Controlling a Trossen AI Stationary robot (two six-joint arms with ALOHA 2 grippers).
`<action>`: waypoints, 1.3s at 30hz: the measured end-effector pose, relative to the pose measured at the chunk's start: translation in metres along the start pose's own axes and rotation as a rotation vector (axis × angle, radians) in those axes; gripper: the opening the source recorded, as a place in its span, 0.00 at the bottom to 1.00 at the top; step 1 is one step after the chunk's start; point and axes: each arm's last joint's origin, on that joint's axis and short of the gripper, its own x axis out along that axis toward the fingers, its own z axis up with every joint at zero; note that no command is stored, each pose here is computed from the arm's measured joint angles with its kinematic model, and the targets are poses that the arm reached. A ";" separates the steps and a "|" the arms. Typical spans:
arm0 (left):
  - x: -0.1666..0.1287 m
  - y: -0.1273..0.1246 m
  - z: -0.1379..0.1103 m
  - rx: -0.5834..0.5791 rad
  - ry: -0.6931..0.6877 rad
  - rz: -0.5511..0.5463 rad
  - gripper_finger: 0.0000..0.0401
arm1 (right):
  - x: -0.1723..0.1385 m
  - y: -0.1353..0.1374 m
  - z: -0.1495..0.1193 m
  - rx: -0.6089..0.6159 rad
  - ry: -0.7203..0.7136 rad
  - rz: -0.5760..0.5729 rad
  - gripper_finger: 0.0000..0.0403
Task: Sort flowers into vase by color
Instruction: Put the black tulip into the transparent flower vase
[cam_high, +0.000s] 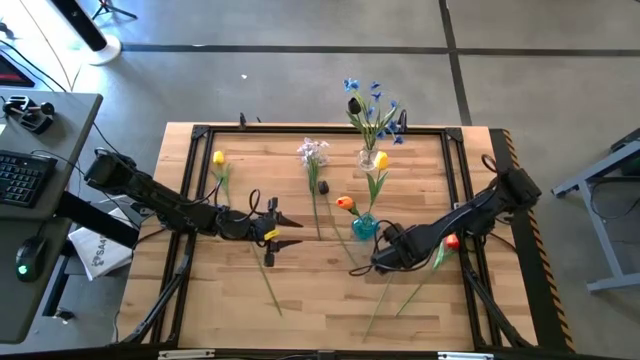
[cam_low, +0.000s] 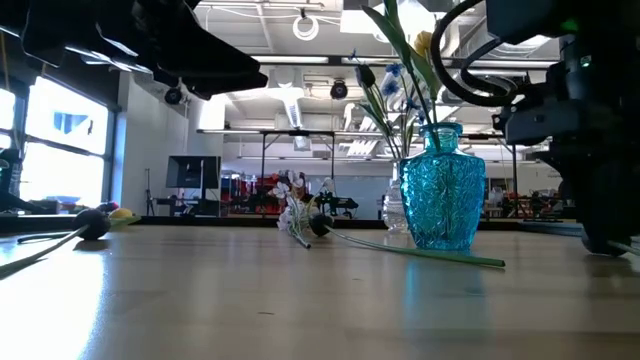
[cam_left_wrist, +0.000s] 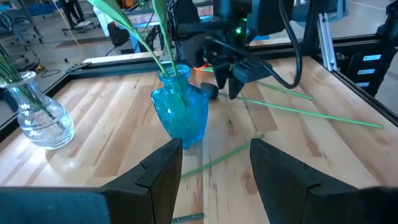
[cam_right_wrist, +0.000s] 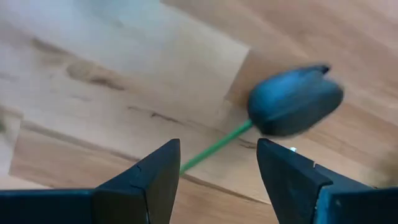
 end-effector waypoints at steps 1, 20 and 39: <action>0.000 0.000 0.000 -0.007 0.000 0.000 0.44 | 0.000 0.000 0.000 0.013 -0.002 -0.002 0.52; 0.000 -0.001 0.000 -0.020 0.001 -0.004 0.44 | 0.025 0.001 -0.002 0.130 0.089 0.150 0.52; 0.000 -0.001 0.000 -0.024 -0.004 -0.003 0.44 | 0.023 -0.012 -0.007 0.104 -0.022 0.036 0.04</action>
